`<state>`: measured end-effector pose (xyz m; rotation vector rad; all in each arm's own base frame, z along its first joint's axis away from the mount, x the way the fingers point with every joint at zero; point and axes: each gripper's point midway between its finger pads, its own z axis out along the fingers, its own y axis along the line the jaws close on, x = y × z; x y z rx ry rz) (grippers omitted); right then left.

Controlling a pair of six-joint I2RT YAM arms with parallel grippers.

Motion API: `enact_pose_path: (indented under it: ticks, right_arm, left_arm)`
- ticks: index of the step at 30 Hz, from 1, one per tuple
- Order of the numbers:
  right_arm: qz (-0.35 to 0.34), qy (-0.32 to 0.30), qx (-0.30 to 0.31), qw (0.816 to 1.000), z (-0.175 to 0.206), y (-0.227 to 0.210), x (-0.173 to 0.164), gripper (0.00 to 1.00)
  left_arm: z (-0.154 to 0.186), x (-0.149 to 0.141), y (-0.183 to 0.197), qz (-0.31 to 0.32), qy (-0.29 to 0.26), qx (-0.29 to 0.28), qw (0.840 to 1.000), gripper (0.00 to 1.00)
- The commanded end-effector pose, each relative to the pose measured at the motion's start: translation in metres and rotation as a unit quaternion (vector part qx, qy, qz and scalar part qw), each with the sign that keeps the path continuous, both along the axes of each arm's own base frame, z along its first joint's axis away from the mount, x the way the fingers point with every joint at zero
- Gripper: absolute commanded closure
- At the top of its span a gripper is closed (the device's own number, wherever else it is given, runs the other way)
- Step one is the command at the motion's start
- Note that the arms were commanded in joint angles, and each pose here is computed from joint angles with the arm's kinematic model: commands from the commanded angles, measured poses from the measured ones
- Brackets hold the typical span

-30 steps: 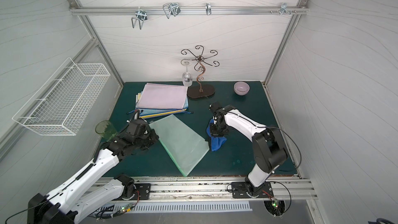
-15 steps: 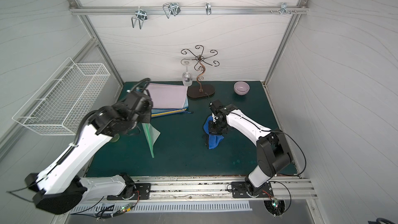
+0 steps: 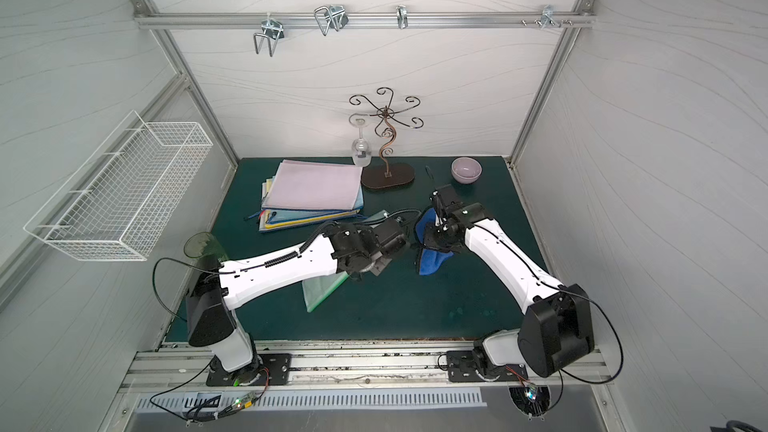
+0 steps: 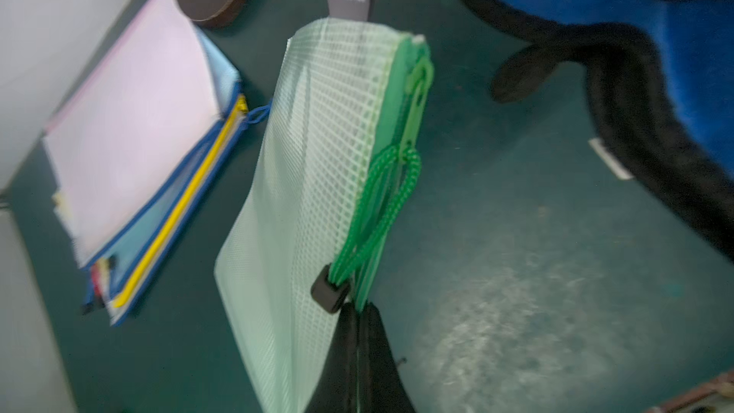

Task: Wipe the document bag
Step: Adjust the document bag at the center of the board.

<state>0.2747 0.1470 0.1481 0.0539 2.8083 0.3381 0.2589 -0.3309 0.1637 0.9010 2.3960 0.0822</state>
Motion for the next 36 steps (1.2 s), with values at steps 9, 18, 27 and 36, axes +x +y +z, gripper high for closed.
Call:
enact_pose_path:
  ticks: [9, 18, 27, 36]
  right_arm:
    - [-0.057, -0.032, -0.043, 0.997, 0.017, -0.041, -0.007, 1.00]
    - [-0.118, -0.104, -0.075, 0.985, 0.051, -0.079, -0.010, 1.00]
    - [-0.122, -0.120, -0.056, 0.984, 0.056, -0.078, -0.014, 1.00]
    - [-0.072, -0.076, -0.004, 0.994, 0.026, -0.047, -0.013, 1.00]
  left_arm:
    - [-0.019, -0.022, -0.078, -0.066, 0.083, -0.133, 0.985, 1.00]
    - [-0.041, -0.057, -0.104, -0.153, 0.127, -0.131, 0.971, 1.00]
    - [-0.018, -0.023, -0.055, -0.087, 0.114, -0.156, 0.977, 1.00]
    - [0.092, 0.039, 0.113, 0.049, -0.028, -0.107, 0.993, 1.00]
